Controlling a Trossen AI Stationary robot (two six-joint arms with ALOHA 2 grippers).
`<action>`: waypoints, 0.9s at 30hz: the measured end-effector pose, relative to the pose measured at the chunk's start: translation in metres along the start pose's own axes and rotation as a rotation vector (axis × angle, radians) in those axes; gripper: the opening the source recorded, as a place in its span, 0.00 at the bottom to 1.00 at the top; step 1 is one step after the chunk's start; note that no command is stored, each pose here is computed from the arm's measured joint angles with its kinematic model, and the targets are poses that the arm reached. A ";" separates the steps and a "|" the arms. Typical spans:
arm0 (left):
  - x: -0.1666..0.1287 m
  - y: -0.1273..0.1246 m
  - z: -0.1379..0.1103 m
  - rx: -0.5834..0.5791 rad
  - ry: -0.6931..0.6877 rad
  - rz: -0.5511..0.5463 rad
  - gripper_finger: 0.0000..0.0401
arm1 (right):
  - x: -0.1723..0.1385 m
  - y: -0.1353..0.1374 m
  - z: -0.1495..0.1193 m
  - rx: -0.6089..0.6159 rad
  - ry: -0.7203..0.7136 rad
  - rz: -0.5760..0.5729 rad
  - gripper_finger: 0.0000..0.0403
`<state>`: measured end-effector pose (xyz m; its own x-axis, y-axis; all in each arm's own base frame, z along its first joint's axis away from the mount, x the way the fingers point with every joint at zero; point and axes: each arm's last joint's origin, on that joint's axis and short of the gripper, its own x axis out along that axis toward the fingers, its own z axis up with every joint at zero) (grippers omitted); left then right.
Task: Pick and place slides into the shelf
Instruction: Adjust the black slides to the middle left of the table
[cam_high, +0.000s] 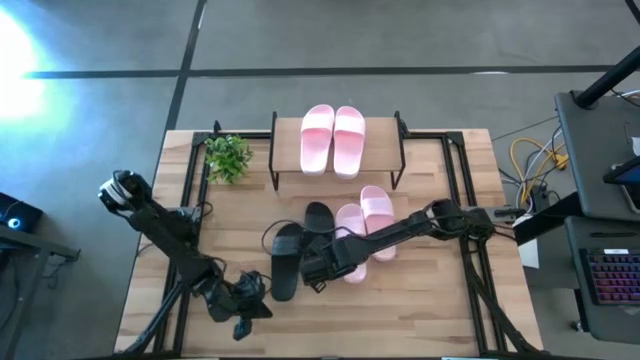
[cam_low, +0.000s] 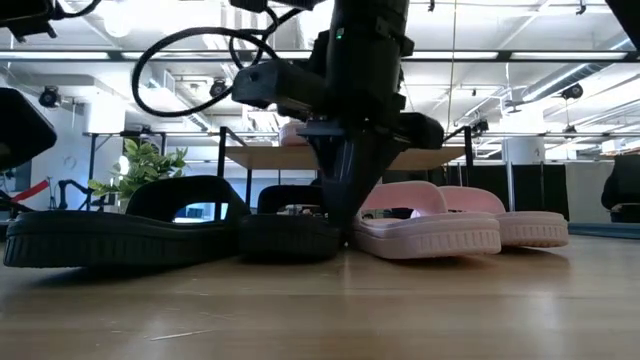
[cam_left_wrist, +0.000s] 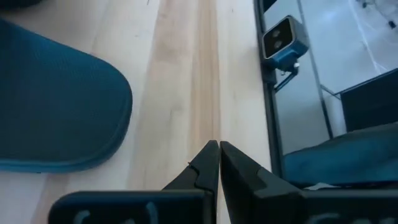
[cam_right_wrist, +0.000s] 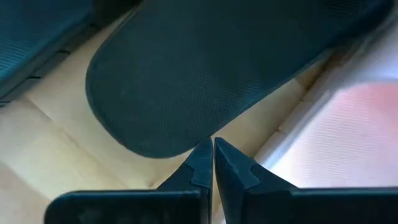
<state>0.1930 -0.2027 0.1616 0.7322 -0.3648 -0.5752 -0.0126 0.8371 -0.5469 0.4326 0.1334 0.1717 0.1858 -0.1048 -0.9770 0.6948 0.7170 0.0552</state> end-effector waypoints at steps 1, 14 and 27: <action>0.003 -0.001 0.000 -0.001 0.003 0.006 0.00 | 0.000 0.001 0.000 -0.003 -0.004 0.008 0.02; 0.022 -0.007 0.003 -0.001 -0.006 0.043 0.00 | -0.042 0.026 -0.003 -0.052 -0.128 0.096 0.02; 0.036 0.024 0.019 -0.006 -0.005 0.179 0.00 | -0.001 0.026 0.004 -0.091 -0.107 0.083 0.02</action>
<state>0.2316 -0.1881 0.1395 0.7216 -0.2083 -0.6603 -0.1466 0.8861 -0.4397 0.4530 0.1492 0.1751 0.3163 -0.1114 -0.9421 0.6091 0.7852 0.1116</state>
